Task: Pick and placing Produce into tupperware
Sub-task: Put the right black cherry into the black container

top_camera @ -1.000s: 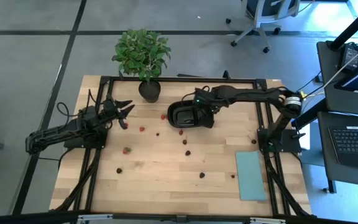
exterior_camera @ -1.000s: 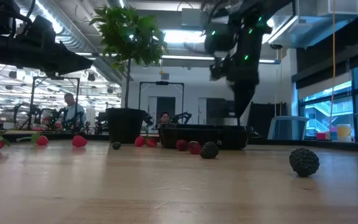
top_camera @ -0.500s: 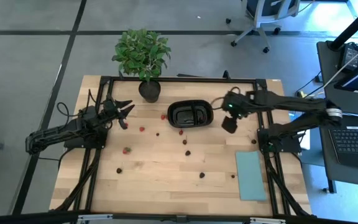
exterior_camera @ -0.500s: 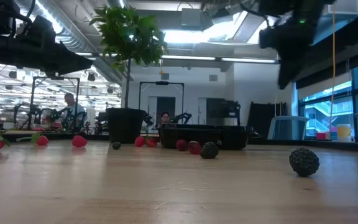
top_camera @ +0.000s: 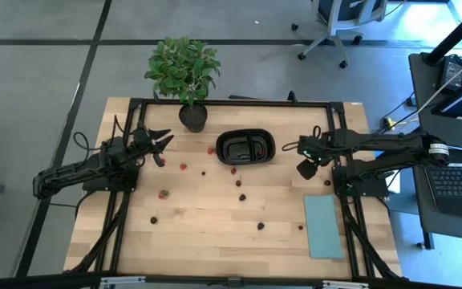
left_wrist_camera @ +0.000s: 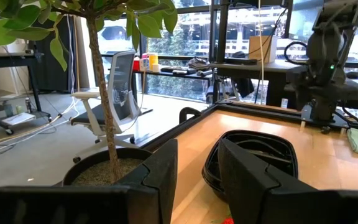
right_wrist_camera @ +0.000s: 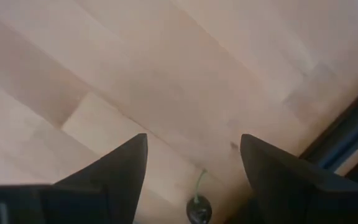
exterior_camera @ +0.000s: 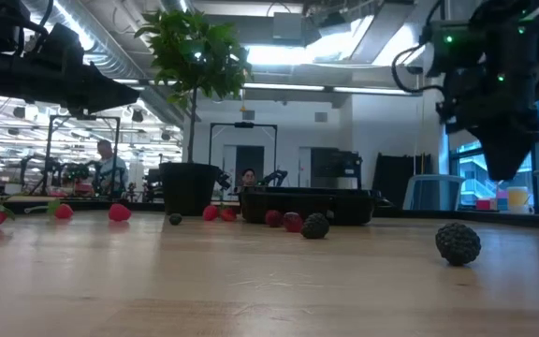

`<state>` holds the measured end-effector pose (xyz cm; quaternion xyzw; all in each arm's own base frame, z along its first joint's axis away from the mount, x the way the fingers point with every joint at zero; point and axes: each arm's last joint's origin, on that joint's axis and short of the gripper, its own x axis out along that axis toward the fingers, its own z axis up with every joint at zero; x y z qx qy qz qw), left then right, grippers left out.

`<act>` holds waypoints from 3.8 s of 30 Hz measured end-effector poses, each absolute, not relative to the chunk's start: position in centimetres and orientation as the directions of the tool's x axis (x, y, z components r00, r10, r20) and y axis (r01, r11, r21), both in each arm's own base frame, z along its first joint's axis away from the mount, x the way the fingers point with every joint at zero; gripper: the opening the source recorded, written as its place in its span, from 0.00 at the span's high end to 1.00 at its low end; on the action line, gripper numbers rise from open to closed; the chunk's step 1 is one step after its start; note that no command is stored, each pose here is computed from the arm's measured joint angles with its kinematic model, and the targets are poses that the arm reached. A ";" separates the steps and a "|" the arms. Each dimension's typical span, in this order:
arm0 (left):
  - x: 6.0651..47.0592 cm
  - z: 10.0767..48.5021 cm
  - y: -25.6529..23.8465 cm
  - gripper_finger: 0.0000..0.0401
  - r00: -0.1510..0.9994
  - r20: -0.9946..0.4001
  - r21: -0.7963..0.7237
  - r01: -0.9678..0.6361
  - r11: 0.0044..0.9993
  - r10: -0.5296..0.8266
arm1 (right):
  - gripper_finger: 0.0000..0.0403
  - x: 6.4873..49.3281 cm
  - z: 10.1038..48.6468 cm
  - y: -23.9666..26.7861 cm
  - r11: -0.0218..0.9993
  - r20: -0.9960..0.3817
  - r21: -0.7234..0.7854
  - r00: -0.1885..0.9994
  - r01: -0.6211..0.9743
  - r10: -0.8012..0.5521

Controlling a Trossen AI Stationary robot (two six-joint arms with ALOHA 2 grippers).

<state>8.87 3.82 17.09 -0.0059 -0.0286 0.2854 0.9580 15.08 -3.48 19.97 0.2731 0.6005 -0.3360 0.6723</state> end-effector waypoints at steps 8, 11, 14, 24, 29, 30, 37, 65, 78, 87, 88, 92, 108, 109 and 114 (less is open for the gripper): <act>8.9 17.1 3.8 0.73 0.835 0.051 -0.028 -0.546 0.837 0.547 | 0.36 14.2 18.2 -3.2 0.551 -0.997 -0.044 -0.002 0.833 -0.076; 8.9 17.1 3.8 0.73 0.835 0.052 -0.028 -0.546 0.837 0.547 | 0.36 14.2 17.9 -3.2 0.544 -0.997 -0.032 0.013 0.838 -0.078; 8.9 17.1 3.8 0.73 0.835 0.051 -0.028 -0.547 0.837 0.547 | 0.36 14.1 17.7 -3.2 0.505 -0.997 -0.032 0.008 0.862 -0.077; 8.9 17.1 3.8 0.73 0.835 0.051 -0.028 -0.546 0.837 0.547 | 0.37 14.2 17.7 -3.2 0.554 -0.997 -0.030 0.012 0.832 -0.072; 8.9 17.1 3.8 0.73 0.835 0.051 -0.028 -0.547 0.837 0.547 | 0.42 14.1 17.7 -3.1 0.623 -0.998 -0.040 0.003 0.782 -0.068; 8.9 17.1 3.8 0.73 0.835 0.052 -0.028 -0.547 0.837 0.547 | 0.43 14.1 17.7 -3.1 0.633 -0.998 -0.041 0.003 0.773 -0.068; 8.9 17.1 3.8 0.73 0.836 0.051 -0.028 -0.546 0.837 0.547 | 0.48 13.9 16.5 -2.9 0.663 -1.000 -0.004 0.008 0.748 -0.015; 8.9 17.1 3.8 0.73 0.836 0.051 -0.028 -0.546 0.837 0.547 | 0.59 14.9 13.1 -2.9 0.695 -0.958 -0.088 -0.253 0.713 0.138; 8.9 17.1 3.8 0.73 0.836 0.052 -0.028 -0.546 0.837 0.547 | 0.77 14.8 13.1 -2.9 0.675 -0.955 -0.102 -0.263 0.731 0.139; 8.9 17.1 3.8 0.73 0.836 0.051 -0.028 -0.546 0.837 0.547 | 0.76 14.9 12.9 -2.9 0.675 -0.954 -0.106 -0.265 0.730 0.137; 8.9 17.1 3.8 0.73 0.836 0.052 -0.028 -0.546 0.837 0.547 | 0.76 14.9 12.8 -2.9 0.675 -0.952 -0.110 -0.272 0.729 0.139; 8.9 17.1 3.8 0.73 0.836 0.051 -0.028 -0.546 0.837 0.547 | 0.75 15.1 12.3 -2.9 0.677 -0.939 -0.132 -0.311 0.724 0.149; 8.9 17.1 3.8 0.73 0.835 0.052 -0.028 -0.546 0.837 0.547 | 0.95 15.2 11.9 -3.0 0.719 -0.929 -0.140 -0.341 0.681 0.142; 8.9 17.1 3.8 0.73 0.836 0.051 -0.028 -0.546 0.837 0.547 | 0.97 15.1 11.8 -3.0 0.720 -0.929 -0.144 -0.344 0.679 0.139; 8.9 17.1 3.8 0.73 0.835 0.051 -0.028 -0.546 0.837 0.547 | 0.98 15.1 11.8 -3.0 0.718 -0.929 -0.158 -0.349 0.678 0.126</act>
